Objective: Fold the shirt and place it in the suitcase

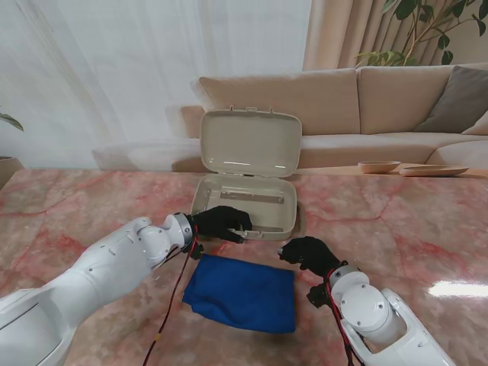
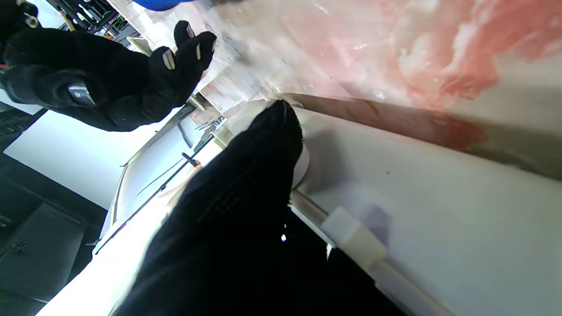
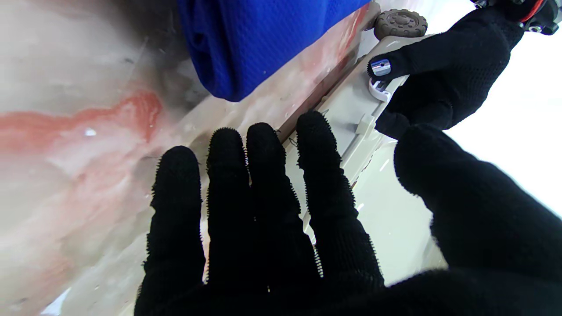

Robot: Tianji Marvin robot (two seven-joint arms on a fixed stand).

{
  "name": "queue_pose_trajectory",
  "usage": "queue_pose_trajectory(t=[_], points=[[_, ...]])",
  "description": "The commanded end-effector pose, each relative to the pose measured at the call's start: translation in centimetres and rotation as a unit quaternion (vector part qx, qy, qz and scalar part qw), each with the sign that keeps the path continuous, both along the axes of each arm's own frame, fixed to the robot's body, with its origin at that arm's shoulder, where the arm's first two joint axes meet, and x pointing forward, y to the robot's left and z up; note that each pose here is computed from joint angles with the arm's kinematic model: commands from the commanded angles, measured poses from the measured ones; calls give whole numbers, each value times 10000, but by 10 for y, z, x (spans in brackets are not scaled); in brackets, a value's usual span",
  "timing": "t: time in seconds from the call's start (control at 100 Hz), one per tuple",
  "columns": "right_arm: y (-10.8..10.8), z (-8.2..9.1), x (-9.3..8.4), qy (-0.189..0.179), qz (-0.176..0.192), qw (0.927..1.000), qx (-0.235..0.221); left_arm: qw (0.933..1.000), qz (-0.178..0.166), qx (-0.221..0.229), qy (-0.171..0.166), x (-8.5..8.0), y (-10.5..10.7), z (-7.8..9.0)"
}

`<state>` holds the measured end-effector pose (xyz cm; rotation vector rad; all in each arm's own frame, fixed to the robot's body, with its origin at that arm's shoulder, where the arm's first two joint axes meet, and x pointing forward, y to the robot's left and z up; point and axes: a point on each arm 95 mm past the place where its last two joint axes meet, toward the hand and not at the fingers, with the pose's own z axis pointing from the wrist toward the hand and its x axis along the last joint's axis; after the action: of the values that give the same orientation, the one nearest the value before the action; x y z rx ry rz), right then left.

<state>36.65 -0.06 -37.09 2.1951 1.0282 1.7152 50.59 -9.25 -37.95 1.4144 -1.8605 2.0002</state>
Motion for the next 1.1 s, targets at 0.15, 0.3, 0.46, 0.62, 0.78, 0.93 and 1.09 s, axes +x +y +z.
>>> queue_pose_trajectory(t=[0.15, 0.3, 0.46, 0.62, 0.78, 0.93, 1.09], points=[[-2, -8, -4, 171, -5, 9999, 2, 9999, -66, -87, 14, -2, -8, 5], [-2, -8, -4, 166, -9, 9999, 1, 9999, -55, -156, 38, -4, -9, 8], [-2, -8, -3, 168, -6, 9999, -3, 9998, -132, -121, 66, -5, -8, 10], [-2, -8, -3, 171, -2, 9999, -4, 9996, -162, -176, 166, -7, -9, 12], [-2, -8, -2, 155, -2, 9999, -8, 9993, -191, -244, 229, -10, -10, 17], [-2, -7, -2, 135, 6, 9999, -10, 9986, -66, -436, 279, -15, -14, 26], [0, -1, -4, 42, 65, 10000, -19, 9983, 131, -511, 250, -26, -12, 43]])
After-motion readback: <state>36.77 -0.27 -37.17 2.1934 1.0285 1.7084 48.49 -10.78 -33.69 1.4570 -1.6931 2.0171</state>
